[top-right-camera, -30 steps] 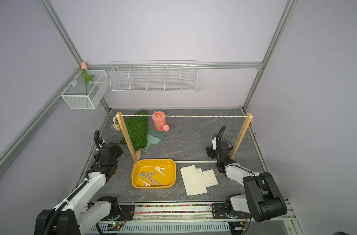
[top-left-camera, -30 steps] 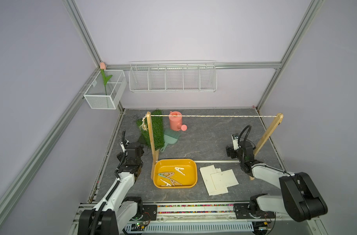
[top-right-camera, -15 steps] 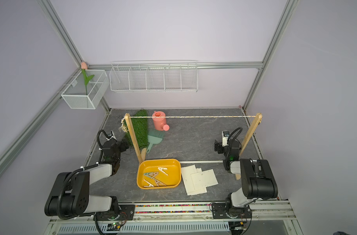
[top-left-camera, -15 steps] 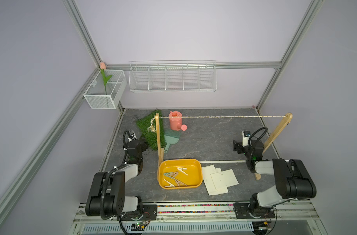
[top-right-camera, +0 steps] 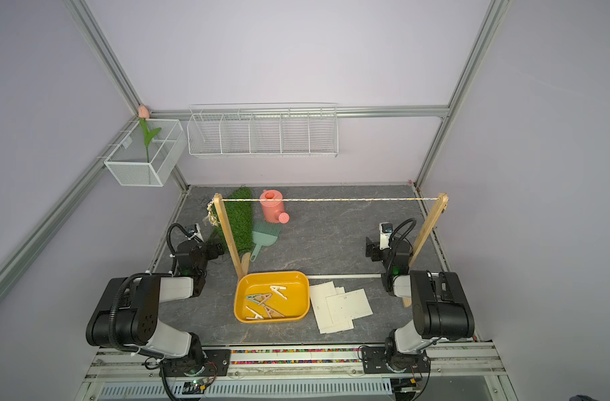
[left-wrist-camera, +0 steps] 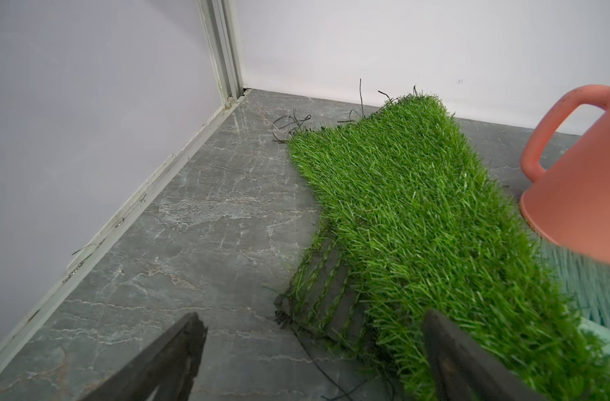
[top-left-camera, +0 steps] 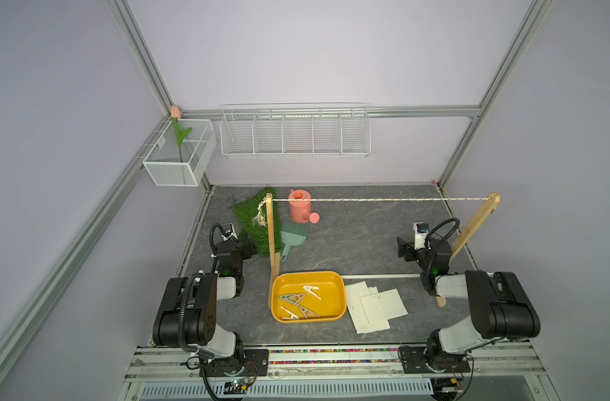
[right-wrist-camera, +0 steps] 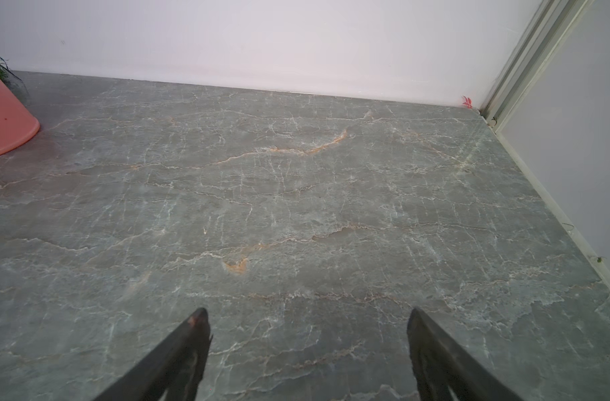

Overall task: Remove the postcards from the strings
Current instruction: Reset both arms

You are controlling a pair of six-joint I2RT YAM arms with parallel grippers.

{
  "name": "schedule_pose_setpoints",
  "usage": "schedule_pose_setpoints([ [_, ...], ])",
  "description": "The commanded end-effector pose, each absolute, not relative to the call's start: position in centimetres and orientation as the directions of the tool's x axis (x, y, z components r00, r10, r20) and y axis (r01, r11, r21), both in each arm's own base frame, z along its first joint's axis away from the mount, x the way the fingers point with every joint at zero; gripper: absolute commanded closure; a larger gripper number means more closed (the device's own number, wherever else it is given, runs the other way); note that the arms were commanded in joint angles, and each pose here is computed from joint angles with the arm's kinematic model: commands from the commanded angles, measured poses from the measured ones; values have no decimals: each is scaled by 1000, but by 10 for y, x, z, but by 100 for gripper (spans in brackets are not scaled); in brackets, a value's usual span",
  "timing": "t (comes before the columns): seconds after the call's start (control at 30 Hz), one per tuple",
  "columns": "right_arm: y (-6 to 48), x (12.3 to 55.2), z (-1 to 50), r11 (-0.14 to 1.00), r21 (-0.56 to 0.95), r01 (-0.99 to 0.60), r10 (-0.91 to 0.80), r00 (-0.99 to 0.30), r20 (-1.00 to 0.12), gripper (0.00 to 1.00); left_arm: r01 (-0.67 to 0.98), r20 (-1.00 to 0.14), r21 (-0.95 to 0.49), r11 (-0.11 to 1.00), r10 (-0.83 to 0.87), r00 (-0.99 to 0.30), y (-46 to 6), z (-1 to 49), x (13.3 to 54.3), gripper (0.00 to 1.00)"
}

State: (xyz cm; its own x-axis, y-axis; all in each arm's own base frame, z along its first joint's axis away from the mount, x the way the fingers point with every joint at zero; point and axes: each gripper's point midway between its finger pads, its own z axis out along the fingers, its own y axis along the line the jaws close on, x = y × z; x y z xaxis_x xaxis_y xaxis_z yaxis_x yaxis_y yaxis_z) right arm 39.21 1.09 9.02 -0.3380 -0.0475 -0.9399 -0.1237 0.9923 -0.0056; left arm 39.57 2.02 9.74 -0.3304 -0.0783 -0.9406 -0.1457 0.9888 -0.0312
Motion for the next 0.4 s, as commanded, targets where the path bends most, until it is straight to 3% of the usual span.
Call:
schedule_pose_setpoints([
  [0.0, 12, 392, 96, 992, 5, -129, -36, -312, -949, 11, -132, -954, -30, 991, -67, -292, 20, 114, 404, 1],
  [0.37, 12, 393, 95, 992, 5, -127, -35, -316, -948, 11, -133, -954, -30, 991, -68, -293, 20, 113, 404, 1],
])
